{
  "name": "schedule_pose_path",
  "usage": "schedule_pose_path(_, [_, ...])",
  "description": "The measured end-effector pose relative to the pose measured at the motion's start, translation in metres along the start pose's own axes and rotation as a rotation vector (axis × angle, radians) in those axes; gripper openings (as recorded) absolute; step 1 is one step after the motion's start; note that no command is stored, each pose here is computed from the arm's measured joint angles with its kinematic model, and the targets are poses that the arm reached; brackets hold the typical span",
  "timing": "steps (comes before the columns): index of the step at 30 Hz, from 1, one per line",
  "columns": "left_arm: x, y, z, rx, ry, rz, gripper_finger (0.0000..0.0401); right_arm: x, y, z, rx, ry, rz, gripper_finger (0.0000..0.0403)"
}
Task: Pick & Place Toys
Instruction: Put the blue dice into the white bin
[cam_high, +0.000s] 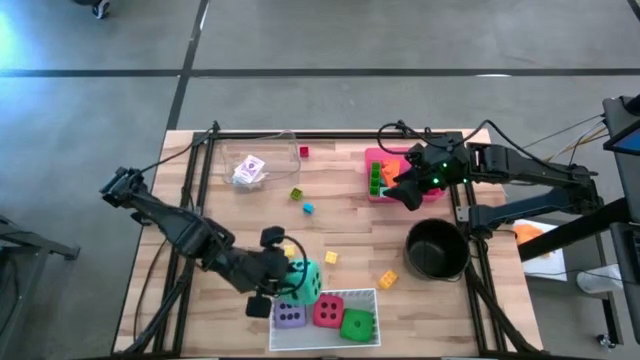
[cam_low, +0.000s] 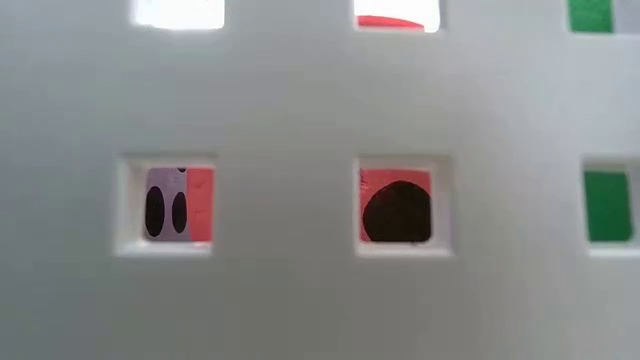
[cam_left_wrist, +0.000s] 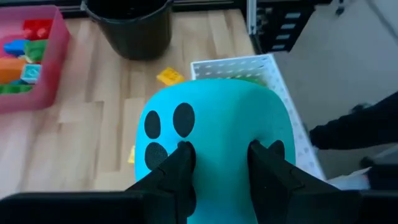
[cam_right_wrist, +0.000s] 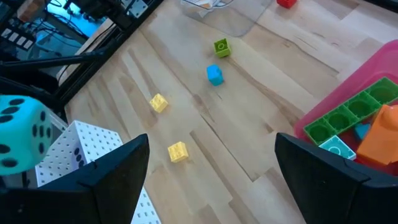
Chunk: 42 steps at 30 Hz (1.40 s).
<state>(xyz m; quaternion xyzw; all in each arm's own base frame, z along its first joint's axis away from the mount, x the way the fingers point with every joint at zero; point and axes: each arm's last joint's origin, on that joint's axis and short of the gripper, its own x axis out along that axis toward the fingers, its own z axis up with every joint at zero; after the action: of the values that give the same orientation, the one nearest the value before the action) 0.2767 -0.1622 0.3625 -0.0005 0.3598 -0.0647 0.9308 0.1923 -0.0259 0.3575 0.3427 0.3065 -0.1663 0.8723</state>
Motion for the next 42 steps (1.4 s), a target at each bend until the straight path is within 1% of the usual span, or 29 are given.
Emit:
schedule_pose_path(2, [0.002,-0.006,-0.002,-0.008,0.002,0.001,0.012,0.001,0.0,0.0,0.0,0.003,-0.002,0.034])
schedule_pose_path(6, [0.016,-0.019,-0.009,0.006,0.041,0.003,0.012,0.003,0.0,0.0,0.0,0.008,-0.006,0.034])
schedule_pose_path(9, [0.026,-0.028,-0.014,-0.004,0.072,-0.009,0.012,0.003,0.0,0.0,0.0,0.008,-0.006,0.034])
schedule_pose_path(12, [0.033,-0.035,-0.018,-0.02,0.096,-0.019,0.012,0.003,0.0,0.0,0.001,0.008,-0.007,0.034])
schedule_pose_path(16, [0.041,-0.042,-0.022,-0.011,0.111,-0.025,0.012,0.003,0.0,0.0,0.0,0.008,-0.006,0.034])
schedule_pose_path(21, [0.056,-0.05,-0.027,-0.006,0.155,-0.076,0.012,0.003,0.0,0.0,0.0,0.008,-0.006,0.034])
schedule_pose_path(28, [0.071,-0.053,-0.032,0.003,0.198,-0.093,0.0117,0.003,0.0,0.0,0.0,0.008,-0.006,0.034])
schedule_pose_path(31, [0.072,-0.054,-0.033,0.021,0.204,-0.105,0.0116,0.003,0.0,0.0,0.0,0.008,-0.006,0.034])
schedule_pose_path(42, [0.075,-0.056,-0.034,0.024,0.223,-0.137,0.0116,0.003,0.0,0.0,0.0,0.008,-0.006,0.034])
